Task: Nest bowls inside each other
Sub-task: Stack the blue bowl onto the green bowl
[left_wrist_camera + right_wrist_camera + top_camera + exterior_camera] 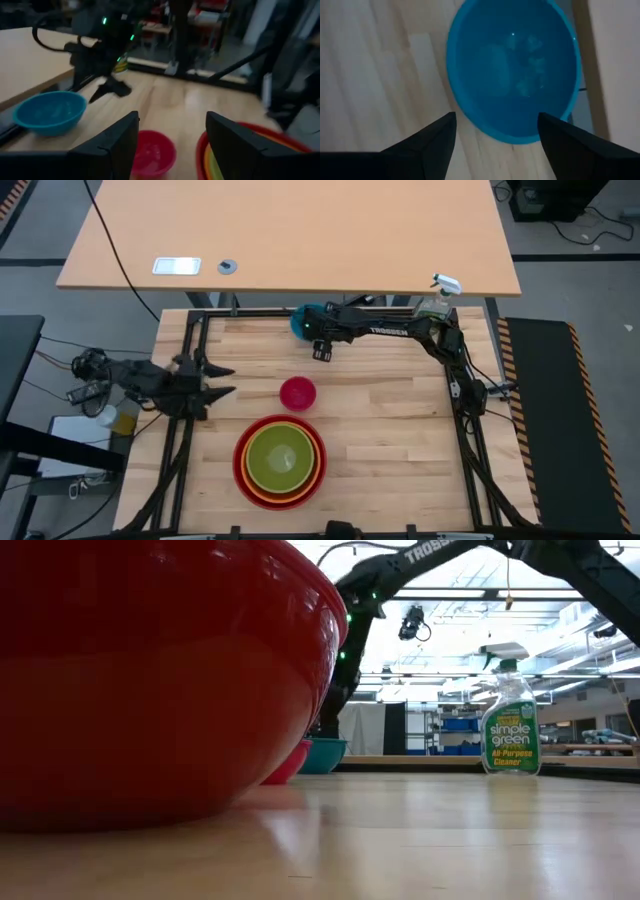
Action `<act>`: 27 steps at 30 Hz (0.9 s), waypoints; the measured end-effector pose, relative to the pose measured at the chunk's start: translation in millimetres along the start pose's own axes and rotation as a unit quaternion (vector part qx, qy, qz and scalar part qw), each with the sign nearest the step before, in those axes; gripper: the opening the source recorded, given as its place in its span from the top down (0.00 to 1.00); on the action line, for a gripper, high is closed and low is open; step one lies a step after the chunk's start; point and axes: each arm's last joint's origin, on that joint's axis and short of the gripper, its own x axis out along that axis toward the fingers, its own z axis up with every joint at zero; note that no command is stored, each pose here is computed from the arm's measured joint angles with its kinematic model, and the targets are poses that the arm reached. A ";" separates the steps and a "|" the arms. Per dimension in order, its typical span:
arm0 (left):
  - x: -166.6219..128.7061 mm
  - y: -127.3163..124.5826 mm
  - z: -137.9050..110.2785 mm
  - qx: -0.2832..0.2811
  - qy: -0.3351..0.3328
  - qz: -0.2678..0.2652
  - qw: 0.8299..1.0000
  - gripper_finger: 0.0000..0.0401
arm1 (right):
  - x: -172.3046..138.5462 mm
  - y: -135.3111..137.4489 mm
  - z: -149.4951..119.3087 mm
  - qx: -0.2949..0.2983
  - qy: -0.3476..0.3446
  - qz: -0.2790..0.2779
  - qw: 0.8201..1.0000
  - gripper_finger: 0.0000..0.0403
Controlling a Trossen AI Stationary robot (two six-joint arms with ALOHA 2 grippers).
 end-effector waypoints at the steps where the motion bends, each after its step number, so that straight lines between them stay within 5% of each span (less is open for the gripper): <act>1: 5.8 -3.0 1.1 0.010 0.009 0.010 1.000 0.43 | -5.3 -0.6 1.6 -0.001 0.006 -0.003 1.000 0.30; 7: 49.8 -5.7 15.2 0.062 0.091 0.116 0.987 0.54 | -43.2 -7.5 -9.0 0.023 0.095 -0.011 0.995 0.33; 12: 98.1 16.3 28.4 0.050 0.173 0.126 0.976 0.61 | -70.3 -12.3 -32.0 0.074 0.091 0.009 0.993 0.38; 17: 137.9 56.4 32.8 0.045 0.234 0.165 0.957 0.62 | -97.0 2.9 -71.4 0.121 0.025 -0.019 0.992 0.42; 27: 191.9 124.1 60.8 0.154 0.295 0.193 0.923 0.62 | -121.7 47.8 -120.1 0.196 -0.158 -0.004 0.968 0.42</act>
